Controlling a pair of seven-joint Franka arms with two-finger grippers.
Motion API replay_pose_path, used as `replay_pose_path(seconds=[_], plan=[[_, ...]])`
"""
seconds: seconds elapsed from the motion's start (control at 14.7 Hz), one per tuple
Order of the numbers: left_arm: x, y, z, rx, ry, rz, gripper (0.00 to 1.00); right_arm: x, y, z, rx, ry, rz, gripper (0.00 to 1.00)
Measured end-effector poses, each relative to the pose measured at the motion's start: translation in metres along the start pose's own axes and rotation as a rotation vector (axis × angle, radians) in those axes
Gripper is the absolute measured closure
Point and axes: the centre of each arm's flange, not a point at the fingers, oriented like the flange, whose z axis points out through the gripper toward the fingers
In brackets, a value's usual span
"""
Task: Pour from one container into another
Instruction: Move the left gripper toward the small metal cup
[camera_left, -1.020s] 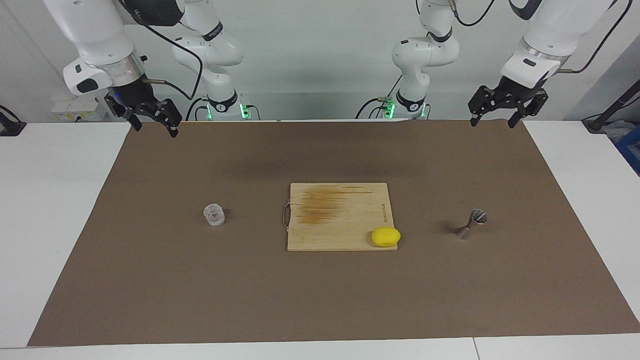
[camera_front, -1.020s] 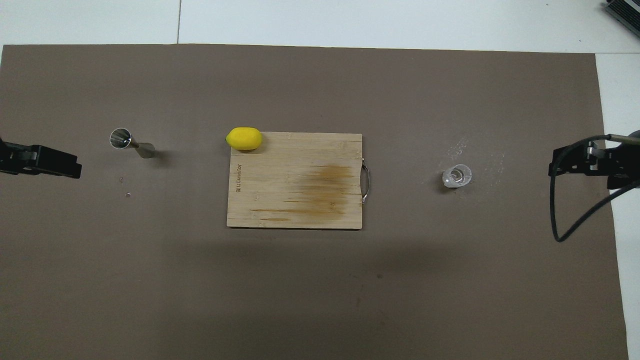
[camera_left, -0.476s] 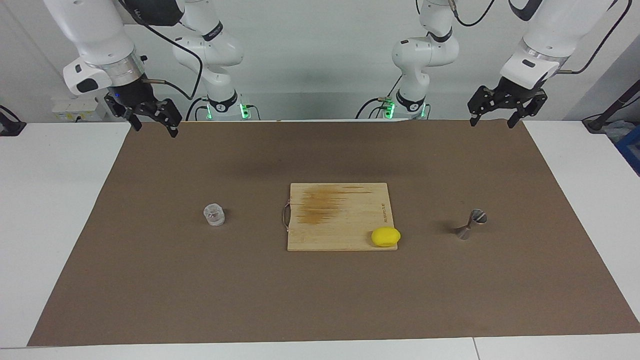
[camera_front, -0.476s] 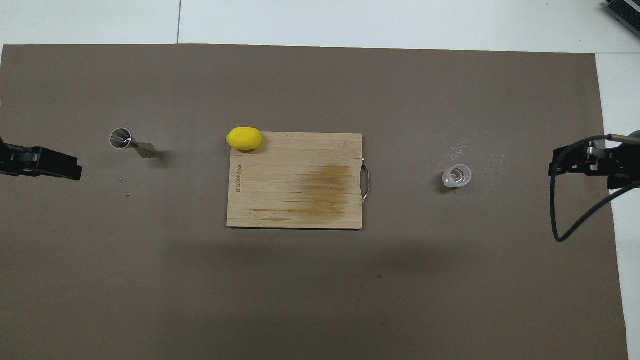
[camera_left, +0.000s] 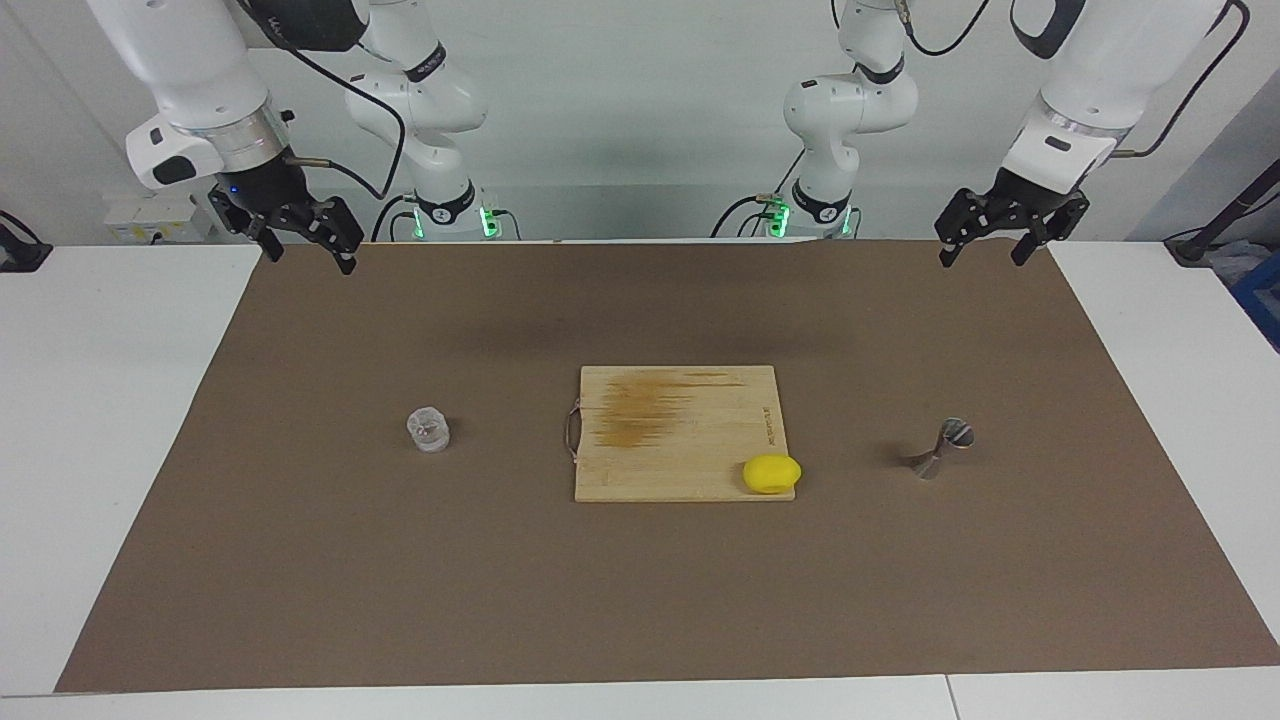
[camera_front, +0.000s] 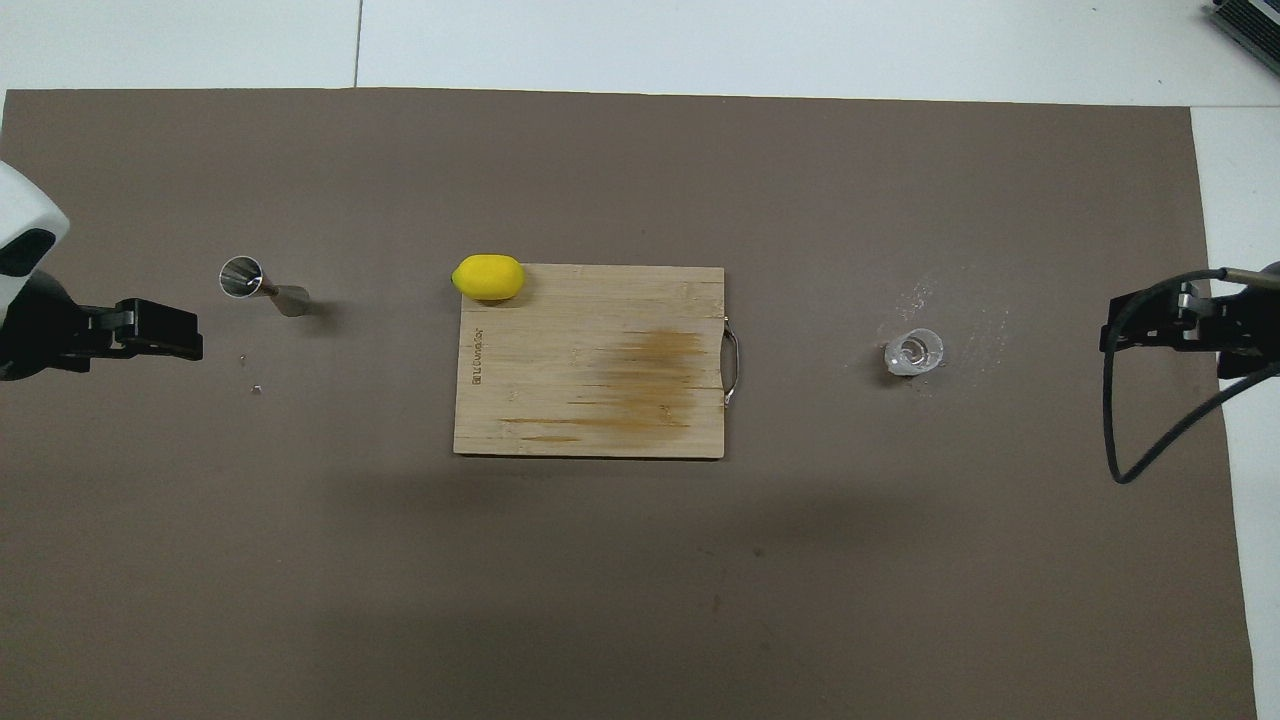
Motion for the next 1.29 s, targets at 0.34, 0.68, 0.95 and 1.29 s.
replay_pose_path(seconds=[0.34,0.68,0.95,1.29], plan=[[-0.006,-0.012,0.0,-0.031,0.017,-0.094,0.0,-0.001,-0.001,-0.001,0.0,0.002,-0.002,0.0],[0.009,-0.047,0.022,-0.165,-0.054,-0.504,0.0,-0.001,-0.002,-0.001,0.0,0.002,-0.004,0.0],[0.044,-0.087,0.069,-0.283,-0.115,-0.932,0.0,-0.002,-0.003,0.0,0.0,-0.001,-0.006,0.0],[0.059,-0.137,0.118,-0.561,-0.216,-1.51,0.01,-0.003,-0.004,0.002,-0.001,-0.004,-0.009,0.0]])
